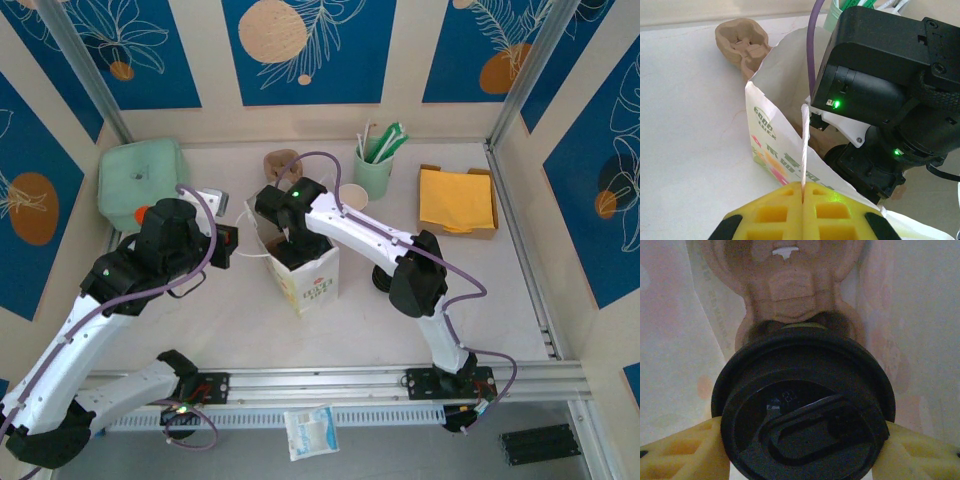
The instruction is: Pack the takeout coffee
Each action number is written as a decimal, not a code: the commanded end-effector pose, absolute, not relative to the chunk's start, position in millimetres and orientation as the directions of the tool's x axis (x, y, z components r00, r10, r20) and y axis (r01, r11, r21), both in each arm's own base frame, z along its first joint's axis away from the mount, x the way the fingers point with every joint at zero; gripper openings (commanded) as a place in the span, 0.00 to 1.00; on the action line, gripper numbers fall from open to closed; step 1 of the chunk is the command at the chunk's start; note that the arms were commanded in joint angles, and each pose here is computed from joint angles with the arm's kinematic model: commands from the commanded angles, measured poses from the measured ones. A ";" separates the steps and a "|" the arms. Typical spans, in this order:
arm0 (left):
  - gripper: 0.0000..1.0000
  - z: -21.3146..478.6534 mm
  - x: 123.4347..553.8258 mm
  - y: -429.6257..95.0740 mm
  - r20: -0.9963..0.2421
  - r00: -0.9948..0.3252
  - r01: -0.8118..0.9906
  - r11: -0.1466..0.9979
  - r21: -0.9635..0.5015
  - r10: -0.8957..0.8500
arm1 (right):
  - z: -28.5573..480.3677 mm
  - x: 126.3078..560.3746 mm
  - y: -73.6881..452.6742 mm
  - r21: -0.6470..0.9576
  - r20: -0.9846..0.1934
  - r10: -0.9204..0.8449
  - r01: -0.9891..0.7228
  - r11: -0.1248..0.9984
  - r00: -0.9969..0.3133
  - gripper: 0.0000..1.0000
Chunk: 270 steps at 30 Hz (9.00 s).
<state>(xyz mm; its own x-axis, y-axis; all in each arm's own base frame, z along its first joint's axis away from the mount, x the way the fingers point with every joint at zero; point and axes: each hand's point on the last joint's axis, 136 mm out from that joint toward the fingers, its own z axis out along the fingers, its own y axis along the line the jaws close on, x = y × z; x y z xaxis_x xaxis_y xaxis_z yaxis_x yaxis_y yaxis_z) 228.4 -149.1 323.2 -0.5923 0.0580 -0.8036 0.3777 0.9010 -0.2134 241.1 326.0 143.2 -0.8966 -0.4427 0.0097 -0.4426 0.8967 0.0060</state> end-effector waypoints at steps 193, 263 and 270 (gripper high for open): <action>0.00 310.4 233.8 -152.2 -0.778 -0.624 0.371 0.905 -0.206 0.079 | 241.7 251.7 314.4 0.075 -0.113 -0.468 -0.477 0.875 -0.876 0.57; 0.00 287.5 235.4 -155.7 -0.714 -0.676 0.398 0.906 -0.146 0.182 | 184.9 243.4 288.9 -0.106 0.082 -0.499 -0.505 0.856 -0.863 0.55; 0.00 286.9 235.9 -155.7 -0.711 -0.680 0.395 0.907 -0.148 0.180 | 187.1 244.5 283.8 -0.118 0.079 -0.497 -0.504 0.856 -0.864 0.55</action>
<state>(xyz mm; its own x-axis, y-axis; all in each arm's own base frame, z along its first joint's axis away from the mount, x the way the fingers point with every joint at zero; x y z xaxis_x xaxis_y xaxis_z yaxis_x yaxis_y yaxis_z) 236.8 -156.5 280.8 -0.6854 0.1768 -0.7064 0.3854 0.9111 -0.1460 266.6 318.6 177.2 -0.8701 -0.4909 -0.0441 -0.4886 0.8709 -0.0530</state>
